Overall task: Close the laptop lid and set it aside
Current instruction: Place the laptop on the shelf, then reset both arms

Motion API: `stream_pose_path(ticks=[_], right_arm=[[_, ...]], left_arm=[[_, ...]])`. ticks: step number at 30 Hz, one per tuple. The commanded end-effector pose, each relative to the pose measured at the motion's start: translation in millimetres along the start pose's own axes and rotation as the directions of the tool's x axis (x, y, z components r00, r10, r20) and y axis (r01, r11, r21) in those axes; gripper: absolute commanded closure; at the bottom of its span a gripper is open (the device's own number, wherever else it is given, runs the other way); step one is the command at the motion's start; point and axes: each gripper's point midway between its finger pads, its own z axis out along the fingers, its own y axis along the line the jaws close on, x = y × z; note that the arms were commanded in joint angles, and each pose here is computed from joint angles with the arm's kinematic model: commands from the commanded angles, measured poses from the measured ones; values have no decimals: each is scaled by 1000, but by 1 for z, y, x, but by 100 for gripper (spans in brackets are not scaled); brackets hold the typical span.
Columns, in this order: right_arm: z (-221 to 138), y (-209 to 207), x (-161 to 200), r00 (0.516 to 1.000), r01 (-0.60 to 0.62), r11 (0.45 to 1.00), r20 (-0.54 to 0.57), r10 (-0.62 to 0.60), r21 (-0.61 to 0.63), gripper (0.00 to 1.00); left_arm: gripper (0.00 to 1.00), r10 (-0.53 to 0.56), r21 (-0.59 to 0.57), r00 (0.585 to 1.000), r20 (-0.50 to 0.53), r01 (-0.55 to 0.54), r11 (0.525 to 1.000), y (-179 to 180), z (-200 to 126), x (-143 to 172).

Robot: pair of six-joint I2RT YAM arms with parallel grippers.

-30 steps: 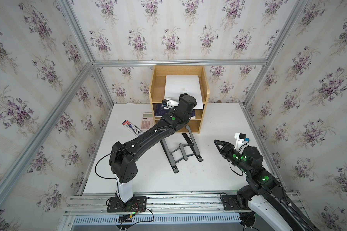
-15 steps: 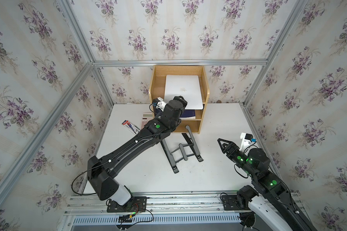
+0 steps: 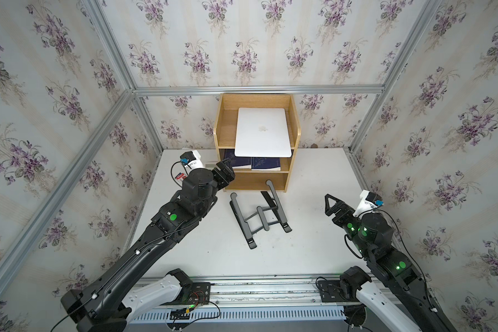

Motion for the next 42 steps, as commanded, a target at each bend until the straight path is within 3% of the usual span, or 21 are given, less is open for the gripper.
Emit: stream_pose_path(ticks=[1,3,5,9,12,16,19,23,27,33,37,39,42], right_arm=[[4,-20,-15,987,102,988,111,-114,113,1],[11,-26,-15,975,147,980,148,-167,136,1],[18,-32,-15,958,184,970,194,-213,159,0],[34,-42,-6,919,241,955,277,-281,171,0],[42,-47,-2,871,319,926,322,-370,201,0],[57,-62,-1,795,424,843,309,-522,331,0],[76,-71,5,770,483,790,246,-588,377,0],[95,-95,5,787,452,771,206,-582,450,0],[108,-109,9,781,480,748,166,-602,457,0],[111,-134,3,803,410,779,218,-555,475,0],[119,-128,-4,771,446,774,247,-587,450,0],[125,-134,-5,792,423,783,235,-564,456,0],[130,-131,0,798,425,822,272,-538,380,0]], left_arm=[[10,382,-207,924,21,-370,906,45,-6,-8],[4,501,-293,865,40,-469,833,65,1,-7],[1,551,-378,834,33,-500,779,88,9,-3],[1,491,-449,871,-9,-442,777,132,29,15],[1,491,-533,871,0,-416,737,163,36,18],[1,482,-583,876,-25,-404,705,201,41,19],[1,452,-626,891,-40,-375,684,234,40,18],[1,420,-649,907,16,-311,695,267,40,17],[1,440,-626,898,20,-332,705,283,51,24],[1,466,-685,885,-25,-354,636,317,79,34],[0,452,-644,890,-56,-378,665,326,94,50],[1,459,-622,886,-62,-394,677,324,98,51],[1,493,-506,868,-47,-447,738,307,105,60]])
